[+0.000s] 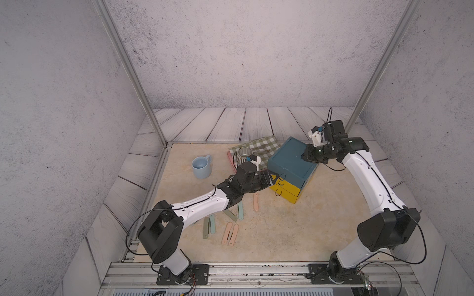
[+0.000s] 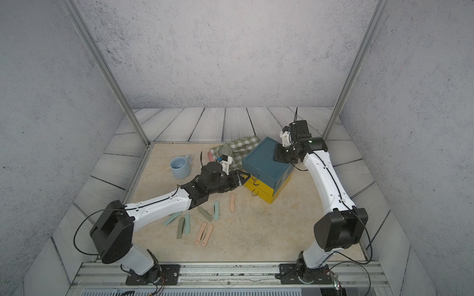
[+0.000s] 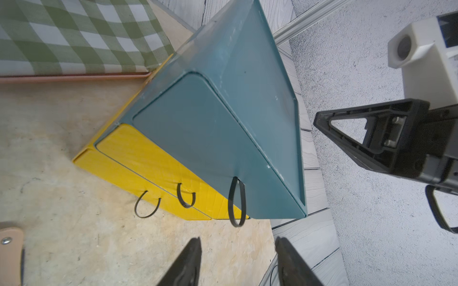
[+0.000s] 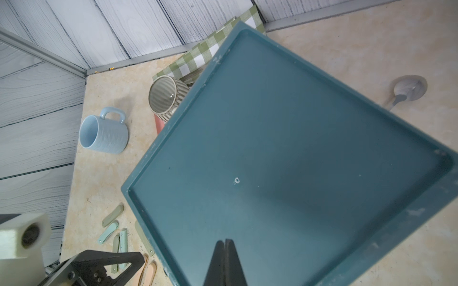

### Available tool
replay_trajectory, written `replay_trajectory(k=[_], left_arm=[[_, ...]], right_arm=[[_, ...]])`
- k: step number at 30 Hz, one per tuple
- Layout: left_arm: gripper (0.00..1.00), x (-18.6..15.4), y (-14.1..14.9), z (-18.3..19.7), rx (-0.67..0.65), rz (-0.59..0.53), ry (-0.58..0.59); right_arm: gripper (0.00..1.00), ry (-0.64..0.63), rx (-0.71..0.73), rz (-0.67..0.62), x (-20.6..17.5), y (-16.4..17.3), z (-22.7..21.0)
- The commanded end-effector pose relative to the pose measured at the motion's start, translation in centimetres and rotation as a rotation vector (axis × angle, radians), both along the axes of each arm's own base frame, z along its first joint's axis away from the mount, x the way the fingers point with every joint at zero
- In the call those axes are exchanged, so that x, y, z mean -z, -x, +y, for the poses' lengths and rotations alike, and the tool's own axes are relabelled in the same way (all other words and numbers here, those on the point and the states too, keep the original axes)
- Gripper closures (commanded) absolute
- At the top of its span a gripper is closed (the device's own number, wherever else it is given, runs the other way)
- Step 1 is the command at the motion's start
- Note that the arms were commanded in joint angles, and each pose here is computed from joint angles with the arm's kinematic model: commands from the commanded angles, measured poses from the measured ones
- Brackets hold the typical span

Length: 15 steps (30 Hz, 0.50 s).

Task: Place the fruit knives into the drawer by color
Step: Open the drawer in the storage box.

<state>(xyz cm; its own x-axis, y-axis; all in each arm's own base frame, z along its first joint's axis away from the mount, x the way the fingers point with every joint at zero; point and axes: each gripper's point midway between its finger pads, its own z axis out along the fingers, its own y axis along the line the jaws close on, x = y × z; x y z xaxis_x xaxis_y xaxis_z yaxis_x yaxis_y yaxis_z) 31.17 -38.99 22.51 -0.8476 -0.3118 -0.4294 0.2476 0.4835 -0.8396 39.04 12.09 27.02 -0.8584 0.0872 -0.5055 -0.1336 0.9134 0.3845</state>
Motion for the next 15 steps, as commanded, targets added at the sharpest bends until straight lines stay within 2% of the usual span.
replay_trajectory(k=[1,15], left_arm=[[0.47,-1.5,-0.2,-1.0,0.007,-0.026,0.046],[0.51,-0.5,-0.1,-2.5,0.034,-0.003,0.053]], right_arm=[[1.00,-0.002,-0.024,0.014,1.0,-0.1,0.6],[1.00,0.038,-0.024,0.050,2.9,0.4,0.4]])
